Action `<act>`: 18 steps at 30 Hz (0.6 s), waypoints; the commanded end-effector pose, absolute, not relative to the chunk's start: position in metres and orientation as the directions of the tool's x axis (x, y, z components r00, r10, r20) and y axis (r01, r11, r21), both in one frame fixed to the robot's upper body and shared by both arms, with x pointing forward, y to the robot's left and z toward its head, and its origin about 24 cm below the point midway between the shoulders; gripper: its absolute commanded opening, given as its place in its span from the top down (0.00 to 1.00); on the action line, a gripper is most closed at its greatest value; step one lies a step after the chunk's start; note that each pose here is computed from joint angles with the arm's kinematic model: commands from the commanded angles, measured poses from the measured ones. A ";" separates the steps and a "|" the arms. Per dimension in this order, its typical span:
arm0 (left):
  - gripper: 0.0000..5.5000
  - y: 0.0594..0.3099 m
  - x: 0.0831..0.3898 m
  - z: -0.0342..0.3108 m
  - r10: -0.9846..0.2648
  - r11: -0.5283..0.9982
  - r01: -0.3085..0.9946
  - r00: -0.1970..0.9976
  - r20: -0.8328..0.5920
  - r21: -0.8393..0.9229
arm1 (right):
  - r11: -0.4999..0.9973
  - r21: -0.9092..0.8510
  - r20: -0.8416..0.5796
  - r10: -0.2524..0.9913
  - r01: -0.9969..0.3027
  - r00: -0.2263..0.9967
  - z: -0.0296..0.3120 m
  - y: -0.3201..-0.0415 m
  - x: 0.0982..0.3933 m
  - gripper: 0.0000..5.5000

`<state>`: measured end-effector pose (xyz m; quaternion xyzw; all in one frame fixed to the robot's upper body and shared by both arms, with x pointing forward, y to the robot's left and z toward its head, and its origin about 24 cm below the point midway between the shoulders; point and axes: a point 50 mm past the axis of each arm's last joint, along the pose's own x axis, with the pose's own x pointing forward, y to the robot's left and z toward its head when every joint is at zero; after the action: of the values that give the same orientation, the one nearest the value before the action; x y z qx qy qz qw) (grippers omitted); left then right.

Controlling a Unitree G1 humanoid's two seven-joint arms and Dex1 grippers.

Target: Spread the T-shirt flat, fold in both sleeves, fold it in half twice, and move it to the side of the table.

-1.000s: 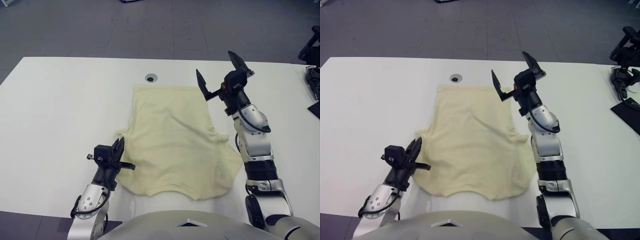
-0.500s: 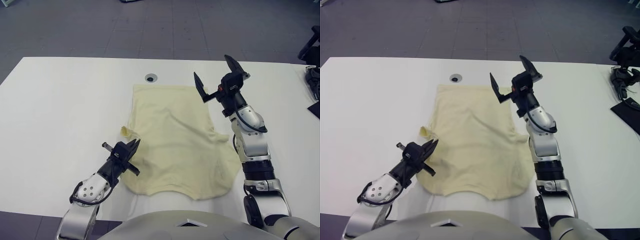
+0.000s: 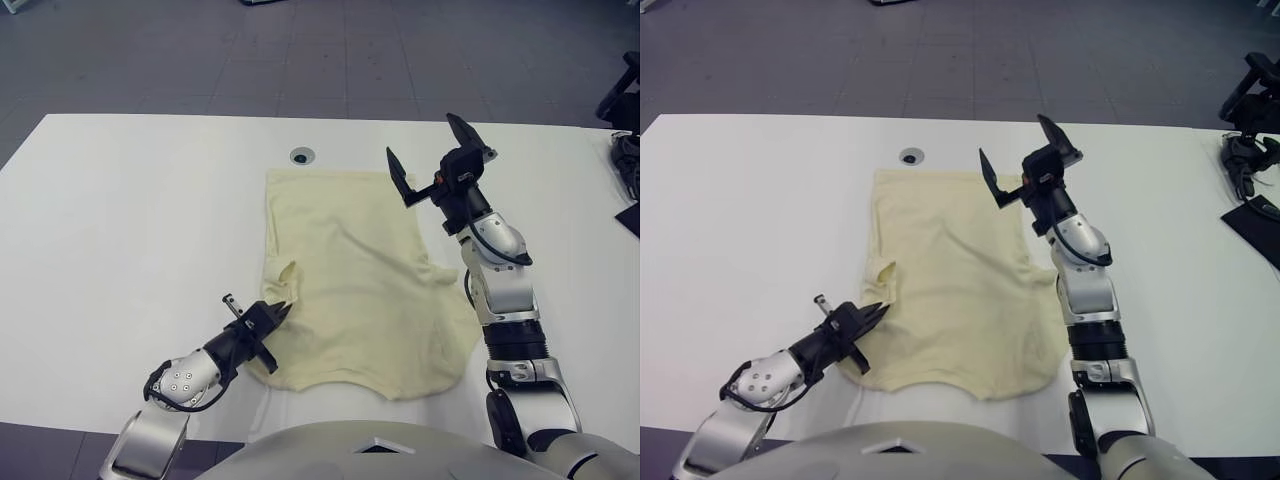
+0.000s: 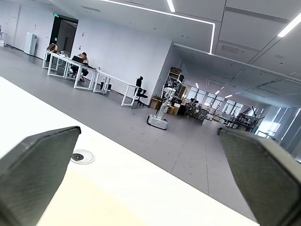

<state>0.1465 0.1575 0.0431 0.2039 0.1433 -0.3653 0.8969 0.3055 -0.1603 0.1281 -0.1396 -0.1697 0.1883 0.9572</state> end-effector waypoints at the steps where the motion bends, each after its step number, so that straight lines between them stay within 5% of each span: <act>1: 0.99 0.159 0.148 0.043 -0.593 0.638 0.717 0.690 -0.414 0.281 | 0.887 -0.331 0.259 0.414 -0.323 0.873 0.125 -0.159 0.305 0.02; 7: 0.99 0.157 0.149 0.047 -0.609 0.625 0.719 0.692 -0.388 0.302 | 0.886 -0.328 0.251 0.415 -0.326 0.875 0.122 -0.158 0.305 0.02; 18: 0.68 0.155 0.144 0.047 -0.689 0.575 0.790 0.608 -0.394 0.214 | 0.883 -0.333 0.240 0.419 -0.332 0.876 0.121 -0.161 0.305 0.02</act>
<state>0.1464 0.1534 0.0480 0.1974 0.1218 -0.4034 0.8852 0.3058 -0.1589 0.1248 -0.1414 -0.1631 0.1949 0.9568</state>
